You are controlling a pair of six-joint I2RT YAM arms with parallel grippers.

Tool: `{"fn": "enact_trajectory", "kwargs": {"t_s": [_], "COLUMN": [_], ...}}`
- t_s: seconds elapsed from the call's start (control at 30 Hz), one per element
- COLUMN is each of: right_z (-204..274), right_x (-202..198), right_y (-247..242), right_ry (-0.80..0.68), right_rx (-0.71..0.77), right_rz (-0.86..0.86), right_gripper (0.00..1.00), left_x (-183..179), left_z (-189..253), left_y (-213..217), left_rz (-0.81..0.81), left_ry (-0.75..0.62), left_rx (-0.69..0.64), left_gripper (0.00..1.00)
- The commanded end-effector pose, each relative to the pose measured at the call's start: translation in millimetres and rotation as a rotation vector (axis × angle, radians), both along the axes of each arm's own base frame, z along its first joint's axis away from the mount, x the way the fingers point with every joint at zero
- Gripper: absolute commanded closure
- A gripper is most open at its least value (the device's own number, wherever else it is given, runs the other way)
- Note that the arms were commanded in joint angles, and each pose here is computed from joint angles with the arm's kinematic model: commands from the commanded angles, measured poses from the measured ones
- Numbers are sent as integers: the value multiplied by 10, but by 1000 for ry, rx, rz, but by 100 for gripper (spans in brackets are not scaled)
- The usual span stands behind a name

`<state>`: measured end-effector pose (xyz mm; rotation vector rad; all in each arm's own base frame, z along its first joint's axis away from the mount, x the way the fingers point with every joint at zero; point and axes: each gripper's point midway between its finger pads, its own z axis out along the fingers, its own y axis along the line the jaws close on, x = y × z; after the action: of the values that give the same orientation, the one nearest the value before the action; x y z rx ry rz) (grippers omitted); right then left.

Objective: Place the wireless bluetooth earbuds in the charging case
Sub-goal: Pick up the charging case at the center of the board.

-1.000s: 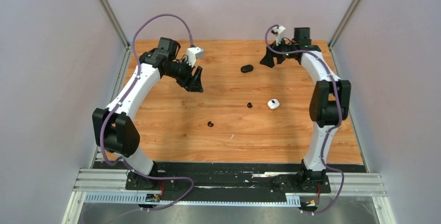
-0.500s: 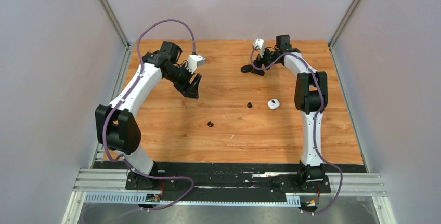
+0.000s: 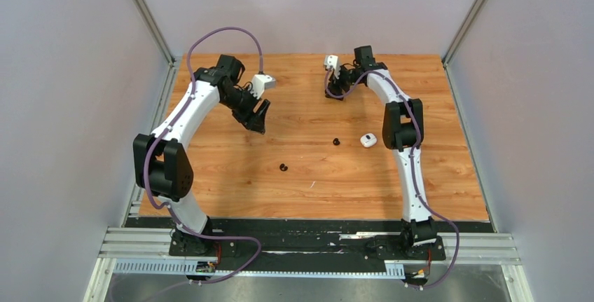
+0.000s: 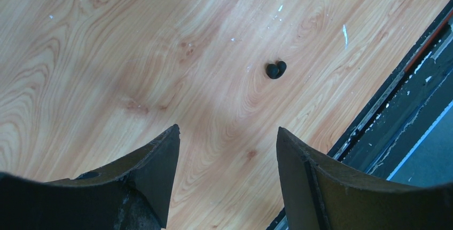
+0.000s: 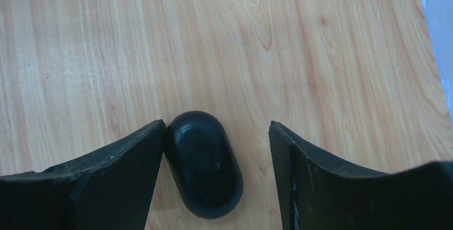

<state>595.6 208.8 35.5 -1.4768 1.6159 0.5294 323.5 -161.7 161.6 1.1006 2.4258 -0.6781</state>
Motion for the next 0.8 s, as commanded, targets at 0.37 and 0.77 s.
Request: {"fn": "enact_trajectory", "kwargs": {"t_s": [0.37, 0.77], "right_z": [-365, 1458], "right_x": [-812, -1734], "right_y": [-309, 295], "right_ry": [325, 693], "right_rx": [-142, 336], "right_rz": [32, 45], "right_gripper": [64, 87], "left_x": [147, 172], "left_z": [249, 804], "left_y": [-195, -503], "left_rz": [-29, -297], "left_ry": [-57, -633], "left_rx": [-119, -283], "left_gripper": [31, 29]}}
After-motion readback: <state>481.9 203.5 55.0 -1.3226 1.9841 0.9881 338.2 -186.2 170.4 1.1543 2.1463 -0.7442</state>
